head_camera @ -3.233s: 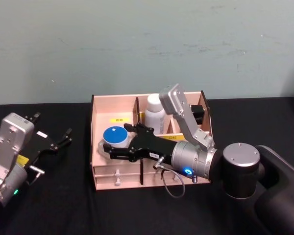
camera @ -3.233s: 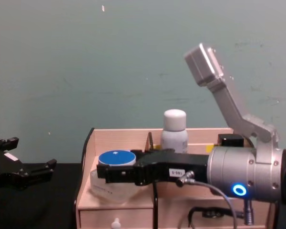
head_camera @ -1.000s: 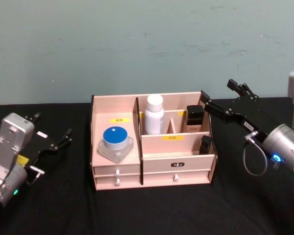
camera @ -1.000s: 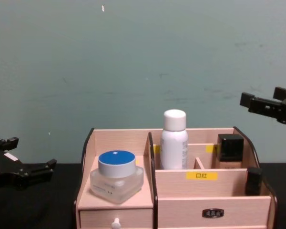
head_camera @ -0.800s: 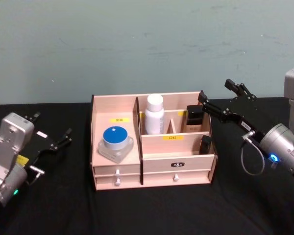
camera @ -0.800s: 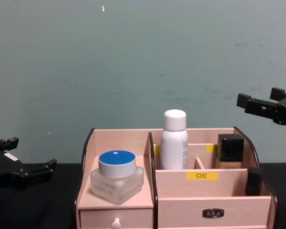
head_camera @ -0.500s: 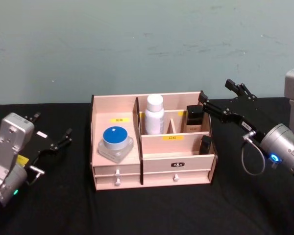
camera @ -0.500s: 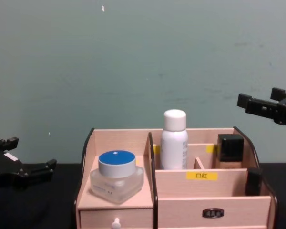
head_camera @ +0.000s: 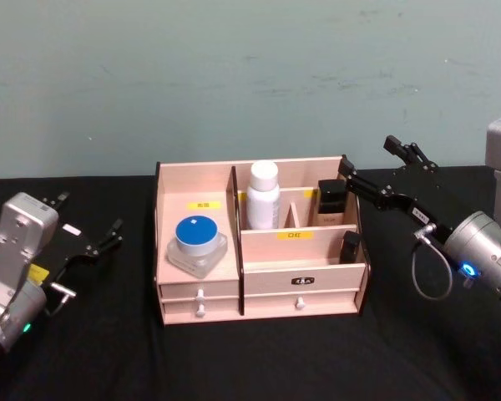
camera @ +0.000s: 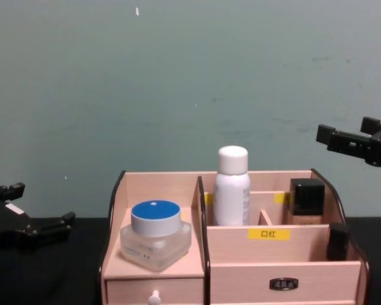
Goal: Pick up the facial cleanser and watermelon frost from the table and place them into the tiered storage box.
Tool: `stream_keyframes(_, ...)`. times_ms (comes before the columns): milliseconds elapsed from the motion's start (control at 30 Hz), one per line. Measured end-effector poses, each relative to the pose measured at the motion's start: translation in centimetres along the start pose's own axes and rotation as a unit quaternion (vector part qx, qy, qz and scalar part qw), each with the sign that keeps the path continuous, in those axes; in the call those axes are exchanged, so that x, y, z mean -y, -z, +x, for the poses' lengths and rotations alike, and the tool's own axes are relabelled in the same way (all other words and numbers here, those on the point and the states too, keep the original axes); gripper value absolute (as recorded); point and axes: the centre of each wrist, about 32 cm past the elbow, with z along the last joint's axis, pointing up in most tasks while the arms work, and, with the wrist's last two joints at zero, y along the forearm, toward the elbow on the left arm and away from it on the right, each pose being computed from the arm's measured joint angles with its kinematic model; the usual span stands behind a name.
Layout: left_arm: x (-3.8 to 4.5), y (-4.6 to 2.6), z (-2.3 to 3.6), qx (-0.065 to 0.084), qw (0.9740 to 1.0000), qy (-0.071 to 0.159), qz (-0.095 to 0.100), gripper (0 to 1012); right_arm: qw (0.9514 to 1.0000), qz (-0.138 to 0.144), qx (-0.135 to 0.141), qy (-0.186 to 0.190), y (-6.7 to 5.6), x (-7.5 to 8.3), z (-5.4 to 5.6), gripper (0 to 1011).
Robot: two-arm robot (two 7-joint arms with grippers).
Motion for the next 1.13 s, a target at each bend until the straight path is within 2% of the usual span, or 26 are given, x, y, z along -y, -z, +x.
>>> stream_keyframes(600,0.0,0.0,0.0,0.0,1.0,0.0,0.0,1010,1.0,-0.005,0.005,0.004,0.1,0.1,0.0,1002)
stream_keyframes(800,0.0,0.0,0.0,0.0,1.0,0.0,0.0,1010,0.9981,-0.034,0.04,0.033,1.3,0.8,0.2,1002)
stream_keyframes(900,0.0,0.0,0.0,0.0,1.0,0.0,0.0,1010,0.9944,-0.056,0.071,0.056,2.3,1.4,0.3,1002)
stream_keyframes(933,0.0,0.0,0.0,0.0,1.0,0.0,0.0,1010,0.9917,-0.065,0.088,0.067,2.8,1.8,0.4,1002)
stream_keyframes(1033,0.0,0.0,0.0,0.0,1.0,0.0,0.0,1010,0.987,-0.079,0.112,0.083,3.5,2.3,0.5,1002)
stream_keyframes(1067,0.0,0.0,0.0,0.0,1.0,0.0,0.0,1010,0.9837,-0.087,0.127,0.092,3.9,2.7,0.6,1002)
stream_keyframes(1133,0.0,0.0,0.0,0.0,1.0,0.0,0.0,1009,0.9809,-0.093,0.139,0.099,4.3,3.0,0.7,1002)
